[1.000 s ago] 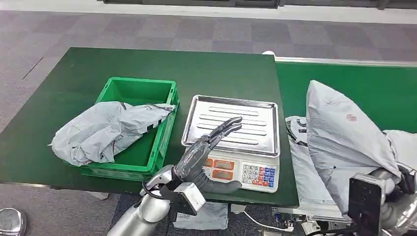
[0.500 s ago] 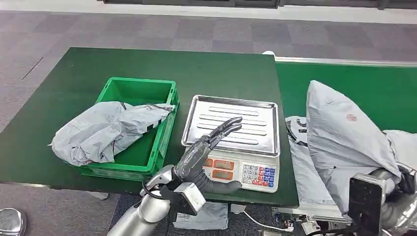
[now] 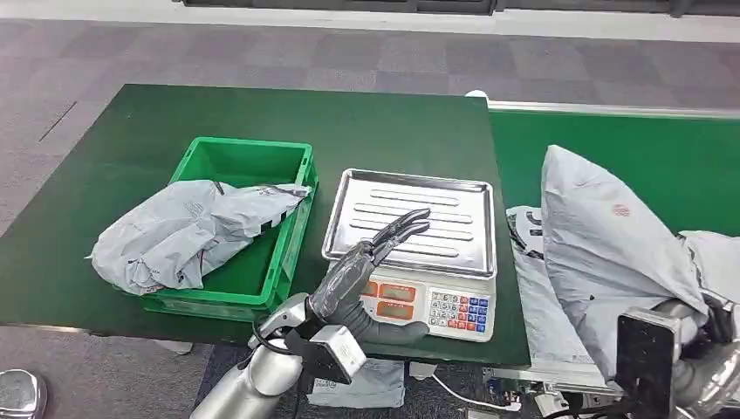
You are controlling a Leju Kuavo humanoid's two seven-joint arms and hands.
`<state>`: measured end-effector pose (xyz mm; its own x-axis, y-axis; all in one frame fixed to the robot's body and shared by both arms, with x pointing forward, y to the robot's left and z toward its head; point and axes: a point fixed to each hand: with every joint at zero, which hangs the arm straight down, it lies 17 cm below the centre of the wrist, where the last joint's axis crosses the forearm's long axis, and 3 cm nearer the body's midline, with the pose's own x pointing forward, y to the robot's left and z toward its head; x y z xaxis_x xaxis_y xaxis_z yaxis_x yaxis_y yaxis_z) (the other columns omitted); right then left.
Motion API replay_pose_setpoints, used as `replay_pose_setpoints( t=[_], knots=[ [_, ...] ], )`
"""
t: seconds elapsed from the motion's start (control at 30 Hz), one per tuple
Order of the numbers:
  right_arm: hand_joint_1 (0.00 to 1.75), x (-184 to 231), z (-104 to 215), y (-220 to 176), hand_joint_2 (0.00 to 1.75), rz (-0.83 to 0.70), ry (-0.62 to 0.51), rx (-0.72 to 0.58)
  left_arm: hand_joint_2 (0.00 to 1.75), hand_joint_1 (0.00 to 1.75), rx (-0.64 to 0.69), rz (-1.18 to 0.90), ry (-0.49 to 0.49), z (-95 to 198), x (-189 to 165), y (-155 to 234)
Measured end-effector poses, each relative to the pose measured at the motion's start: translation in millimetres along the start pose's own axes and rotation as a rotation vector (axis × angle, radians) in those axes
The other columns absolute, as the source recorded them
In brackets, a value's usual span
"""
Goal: Moved the parcel from conveyor to table for the left to box.
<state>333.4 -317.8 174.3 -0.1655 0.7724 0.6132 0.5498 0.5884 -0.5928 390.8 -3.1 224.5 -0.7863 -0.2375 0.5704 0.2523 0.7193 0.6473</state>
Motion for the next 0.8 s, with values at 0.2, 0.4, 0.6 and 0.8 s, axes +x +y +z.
replay_pose_setpoints(
  t=[0.2,0.4,0.6,0.8],
  knots=[
    [1.75,0.1,-0.3,0.1,1.75,0.0,0.0,0.0,1.75,0.0,0.0,0.0,0.0,0.0,0.0,0.0],
    [1.75,-1.1,0.8,7.2,1.75,0.009,0.001,0.03,1.75,0.0,0.0,0.0,-0.001,0.0,0.2,0.0],
    [1.75,-3.8,-4.3,27.1,1.75,0.097,-0.01,0.105,1.75,0.0,-0.002,0.001,-0.014,0.4,2.1,-0.8],
    [1.75,-8.5,-26.1,37.1,1.75,0.127,-0.039,0.13,1.75,0.0,-0.012,-0.002,-0.027,-1.9,5.5,-3.2]
  ],
)
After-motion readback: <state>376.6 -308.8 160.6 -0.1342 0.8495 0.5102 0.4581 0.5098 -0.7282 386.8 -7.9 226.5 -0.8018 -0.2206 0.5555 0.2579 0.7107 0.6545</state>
